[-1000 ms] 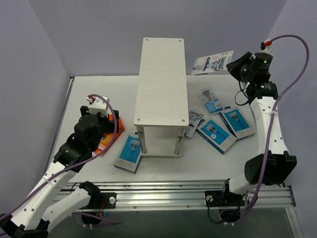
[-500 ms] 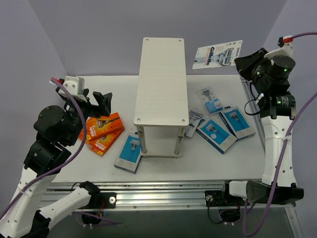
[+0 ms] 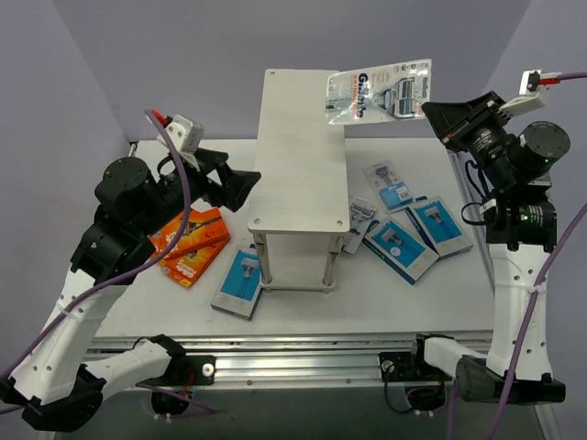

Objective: Place and organize the shaving razors onto the shelf

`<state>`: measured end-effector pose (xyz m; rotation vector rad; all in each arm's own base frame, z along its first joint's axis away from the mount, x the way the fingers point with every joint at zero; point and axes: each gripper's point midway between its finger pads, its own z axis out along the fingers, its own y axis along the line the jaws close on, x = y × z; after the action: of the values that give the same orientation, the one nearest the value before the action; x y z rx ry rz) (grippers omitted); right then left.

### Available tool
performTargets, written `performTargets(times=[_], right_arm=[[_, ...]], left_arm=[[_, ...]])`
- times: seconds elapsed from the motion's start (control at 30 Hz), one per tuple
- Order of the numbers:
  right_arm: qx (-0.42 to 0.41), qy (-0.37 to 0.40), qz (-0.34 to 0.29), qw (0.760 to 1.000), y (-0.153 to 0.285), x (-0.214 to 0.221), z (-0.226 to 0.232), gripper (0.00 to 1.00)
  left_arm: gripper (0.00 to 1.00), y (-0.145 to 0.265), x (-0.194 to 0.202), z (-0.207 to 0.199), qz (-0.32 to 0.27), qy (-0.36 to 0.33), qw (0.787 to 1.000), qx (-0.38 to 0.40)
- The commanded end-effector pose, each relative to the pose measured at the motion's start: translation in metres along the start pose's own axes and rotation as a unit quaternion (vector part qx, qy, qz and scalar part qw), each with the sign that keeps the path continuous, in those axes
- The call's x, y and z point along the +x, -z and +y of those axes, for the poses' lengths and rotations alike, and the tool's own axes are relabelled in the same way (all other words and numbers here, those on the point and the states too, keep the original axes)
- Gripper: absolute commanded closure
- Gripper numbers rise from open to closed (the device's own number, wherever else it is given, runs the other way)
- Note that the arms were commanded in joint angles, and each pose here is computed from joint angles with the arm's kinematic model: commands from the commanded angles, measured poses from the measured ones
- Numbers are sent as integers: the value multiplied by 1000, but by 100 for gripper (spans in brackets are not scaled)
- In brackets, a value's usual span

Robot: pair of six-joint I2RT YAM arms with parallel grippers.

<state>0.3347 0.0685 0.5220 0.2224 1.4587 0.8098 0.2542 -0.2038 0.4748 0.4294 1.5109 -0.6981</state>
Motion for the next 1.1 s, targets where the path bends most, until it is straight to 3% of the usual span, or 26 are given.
performTargets(times=[0.0, 0.2, 0.23, 0.3, 0.37, 0.87, 1.07], right_arm=[[-114, 7, -3, 993, 13, -2, 45, 100], [-180, 0, 11, 984, 28, 17, 59, 100], [-190, -2, 15, 982, 31, 21, 62, 100], [-213, 1, 9, 977, 38, 21, 70, 100], [-224, -6, 13, 974, 41, 27, 71, 100], [-280, -36, 76, 956, 28, 87, 104, 100], [-286, -42, 88, 953, 19, 105, 113, 100]], left_arm=[[6, -1, -28, -22, -32, 44, 997, 47], [6, -13, -31, -8, -24, 199, 979, 40], [5, -13, -39, -15, -32, 214, 973, 81], [4, -18, -33, -5, -27, 293, 950, 103], [2, -16, -49, 7, -56, 326, 933, 139], [0, -32, -53, 16, -59, 355, 909, 210], [11, -33, -41, 11, -41, 350, 910, 218]])
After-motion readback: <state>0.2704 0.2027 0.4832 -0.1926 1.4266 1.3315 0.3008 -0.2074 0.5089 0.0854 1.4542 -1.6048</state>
